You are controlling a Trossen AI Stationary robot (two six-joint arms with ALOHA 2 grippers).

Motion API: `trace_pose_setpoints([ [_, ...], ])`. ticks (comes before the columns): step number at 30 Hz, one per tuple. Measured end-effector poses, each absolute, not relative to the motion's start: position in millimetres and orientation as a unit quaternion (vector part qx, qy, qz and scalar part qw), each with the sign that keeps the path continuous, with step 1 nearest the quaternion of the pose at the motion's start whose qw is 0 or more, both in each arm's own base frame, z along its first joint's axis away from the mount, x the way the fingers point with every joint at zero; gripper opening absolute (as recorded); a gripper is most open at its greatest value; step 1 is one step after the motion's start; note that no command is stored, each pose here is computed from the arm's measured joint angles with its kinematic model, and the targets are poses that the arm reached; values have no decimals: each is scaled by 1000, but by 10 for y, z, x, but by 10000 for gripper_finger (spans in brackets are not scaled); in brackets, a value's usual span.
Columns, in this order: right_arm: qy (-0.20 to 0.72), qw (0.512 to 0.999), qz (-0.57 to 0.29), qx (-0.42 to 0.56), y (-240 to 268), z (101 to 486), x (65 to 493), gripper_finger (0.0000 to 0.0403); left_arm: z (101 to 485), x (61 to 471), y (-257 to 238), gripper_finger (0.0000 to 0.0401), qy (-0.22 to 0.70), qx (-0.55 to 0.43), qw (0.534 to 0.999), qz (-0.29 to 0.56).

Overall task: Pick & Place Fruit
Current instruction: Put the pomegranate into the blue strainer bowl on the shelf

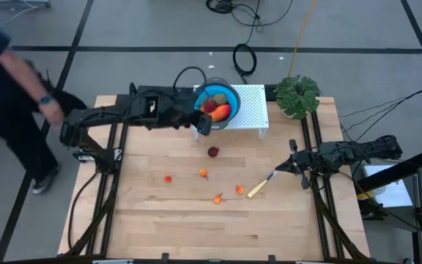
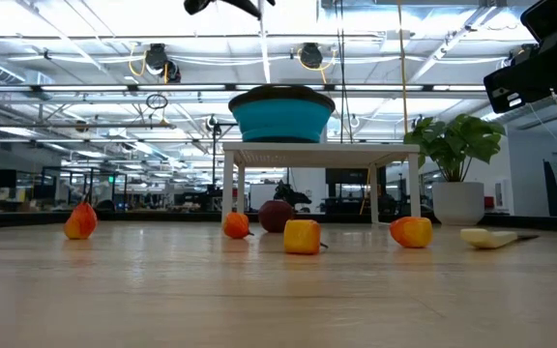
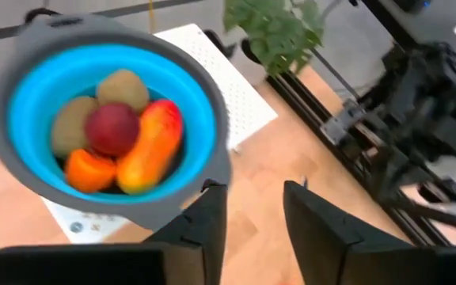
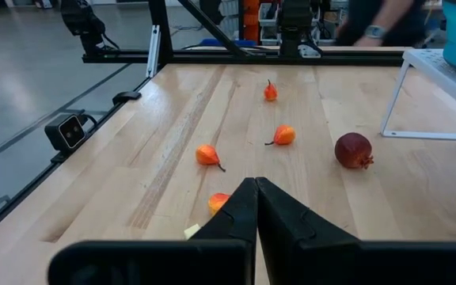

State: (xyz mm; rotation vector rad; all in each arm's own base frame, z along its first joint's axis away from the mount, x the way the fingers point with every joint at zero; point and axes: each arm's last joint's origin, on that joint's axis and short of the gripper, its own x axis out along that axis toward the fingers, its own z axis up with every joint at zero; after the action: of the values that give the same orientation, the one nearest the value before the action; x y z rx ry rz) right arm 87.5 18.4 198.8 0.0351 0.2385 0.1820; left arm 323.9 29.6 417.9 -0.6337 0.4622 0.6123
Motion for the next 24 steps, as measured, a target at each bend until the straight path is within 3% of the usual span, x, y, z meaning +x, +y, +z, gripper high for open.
trace_pose_setpoints([
  [12, 119, 989, 91, 19, 184, 1988, 875, 0, 4140, 3248, -139, 7, 259, -276, 895, 238],
  [24, 119, 989, 91, 19, 184, 1988, 875, 0, 3896, 3279, -501, 4, 335, -274, 872, 231],
])
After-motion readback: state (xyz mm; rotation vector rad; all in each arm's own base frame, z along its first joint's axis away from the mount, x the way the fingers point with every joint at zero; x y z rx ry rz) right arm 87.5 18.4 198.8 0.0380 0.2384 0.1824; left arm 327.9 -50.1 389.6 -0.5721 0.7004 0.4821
